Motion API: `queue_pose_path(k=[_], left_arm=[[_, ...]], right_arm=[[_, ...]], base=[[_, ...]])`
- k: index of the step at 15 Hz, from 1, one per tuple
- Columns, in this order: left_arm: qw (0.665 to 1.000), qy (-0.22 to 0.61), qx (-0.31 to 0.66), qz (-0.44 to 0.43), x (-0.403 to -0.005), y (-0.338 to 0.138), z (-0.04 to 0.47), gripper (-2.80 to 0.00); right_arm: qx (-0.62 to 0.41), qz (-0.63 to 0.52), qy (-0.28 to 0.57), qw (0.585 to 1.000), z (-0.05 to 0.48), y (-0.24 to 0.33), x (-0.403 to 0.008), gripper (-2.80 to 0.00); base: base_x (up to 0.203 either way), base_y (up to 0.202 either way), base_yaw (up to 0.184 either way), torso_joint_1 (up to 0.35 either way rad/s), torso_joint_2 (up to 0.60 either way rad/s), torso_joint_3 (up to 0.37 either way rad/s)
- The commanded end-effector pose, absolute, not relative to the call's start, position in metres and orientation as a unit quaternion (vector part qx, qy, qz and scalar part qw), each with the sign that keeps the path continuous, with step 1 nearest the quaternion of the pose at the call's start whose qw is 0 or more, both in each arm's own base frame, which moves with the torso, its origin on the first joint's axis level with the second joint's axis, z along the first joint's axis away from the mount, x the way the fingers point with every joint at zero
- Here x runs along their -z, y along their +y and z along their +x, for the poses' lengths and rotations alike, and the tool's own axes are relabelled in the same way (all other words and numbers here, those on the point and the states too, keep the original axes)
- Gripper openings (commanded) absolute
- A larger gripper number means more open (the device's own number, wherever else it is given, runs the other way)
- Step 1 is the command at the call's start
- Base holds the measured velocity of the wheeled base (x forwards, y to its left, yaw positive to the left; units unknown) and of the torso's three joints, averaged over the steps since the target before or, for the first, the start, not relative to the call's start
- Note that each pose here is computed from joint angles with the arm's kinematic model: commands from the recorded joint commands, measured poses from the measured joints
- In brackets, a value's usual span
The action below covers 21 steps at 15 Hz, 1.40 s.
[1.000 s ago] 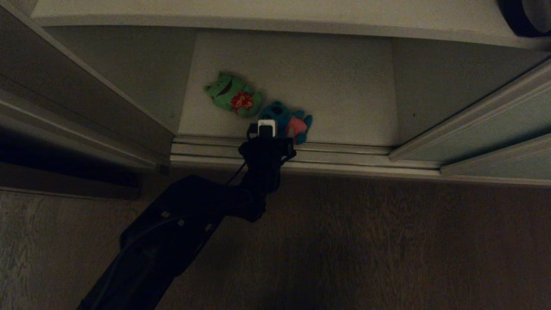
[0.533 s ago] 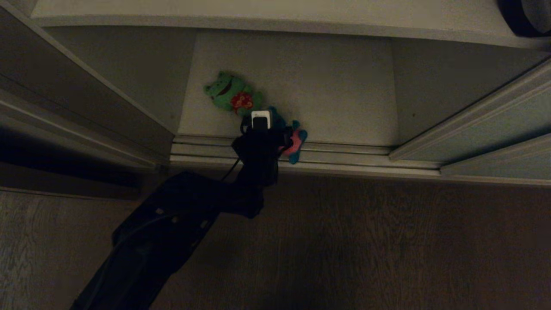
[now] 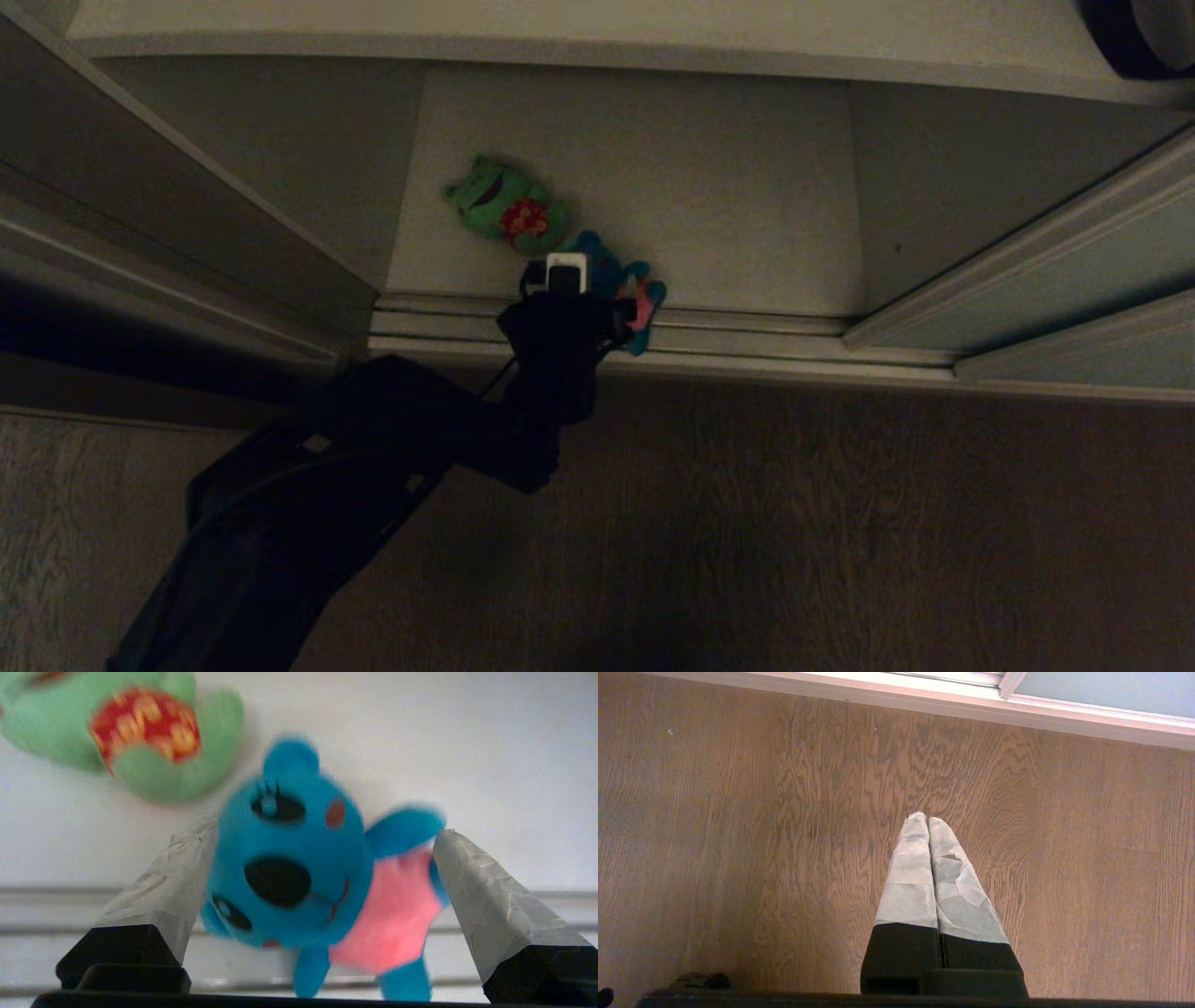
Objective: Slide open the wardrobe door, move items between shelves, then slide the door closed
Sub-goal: Place the blue doll on the lower shelf
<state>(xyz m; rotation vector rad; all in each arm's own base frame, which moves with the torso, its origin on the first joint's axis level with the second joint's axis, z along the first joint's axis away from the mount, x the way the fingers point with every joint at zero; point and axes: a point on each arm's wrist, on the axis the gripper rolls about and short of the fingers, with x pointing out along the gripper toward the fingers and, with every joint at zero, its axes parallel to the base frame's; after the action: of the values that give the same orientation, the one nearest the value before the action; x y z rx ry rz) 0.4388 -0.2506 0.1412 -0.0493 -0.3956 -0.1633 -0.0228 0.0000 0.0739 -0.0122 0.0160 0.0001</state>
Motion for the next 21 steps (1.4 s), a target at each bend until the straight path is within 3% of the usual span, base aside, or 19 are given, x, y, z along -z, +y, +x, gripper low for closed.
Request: queue_pose_path(k=[1, 4, 5, 12, 21], left_arm=[[0.972, -0.216, 0.08, -0.037, -0.169, -0.246, 0.427, 0.0], [0.98, -0.17, 0.102, -0.023, -0.169, -0.247, 0.4, 0.0], [0.982, -0.153, 0.112, -0.017, -0.17, -0.248, 0.389, -2.8], [0.987, 0.047, 0.156, 0.009, -0.133, -0.242, 0.38, -2.8], [0.98, 0.113, 0.16, 0.03, -0.07, -0.251, 0.424, -2.8]], right_arm=[[0.0, -0.006, 0.008, 1.0, -0.023, 0.0, -0.074, -2.8], [0.0, -0.006, 0.008, 1.0, -0.023, 0.0, -0.074, -2.8], [0.0, -0.006, 0.008, 1.0, -0.023, 0.0, -0.074, -2.8], [0.0, -0.006, 0.008, 1.0, -0.023, 0.0, -0.074, -2.8], [0.0, -0.006, 0.008, 1.0, -0.023, 0.0, -0.074, -2.8]], base=[[0.0, 0.0, 0.0, 0.0, 0.0, 0.0], [0.0, 0.0, 0.0, 0.0, 0.0, 0.0], [0.0, 0.0, 0.0, 0.0, 0.0, 0.0], [0.0, 0.0, 0.0, 0.0, 0.0, 0.0], [0.0, 0.0, 0.0, 0.0, 0.0, 0.0]])
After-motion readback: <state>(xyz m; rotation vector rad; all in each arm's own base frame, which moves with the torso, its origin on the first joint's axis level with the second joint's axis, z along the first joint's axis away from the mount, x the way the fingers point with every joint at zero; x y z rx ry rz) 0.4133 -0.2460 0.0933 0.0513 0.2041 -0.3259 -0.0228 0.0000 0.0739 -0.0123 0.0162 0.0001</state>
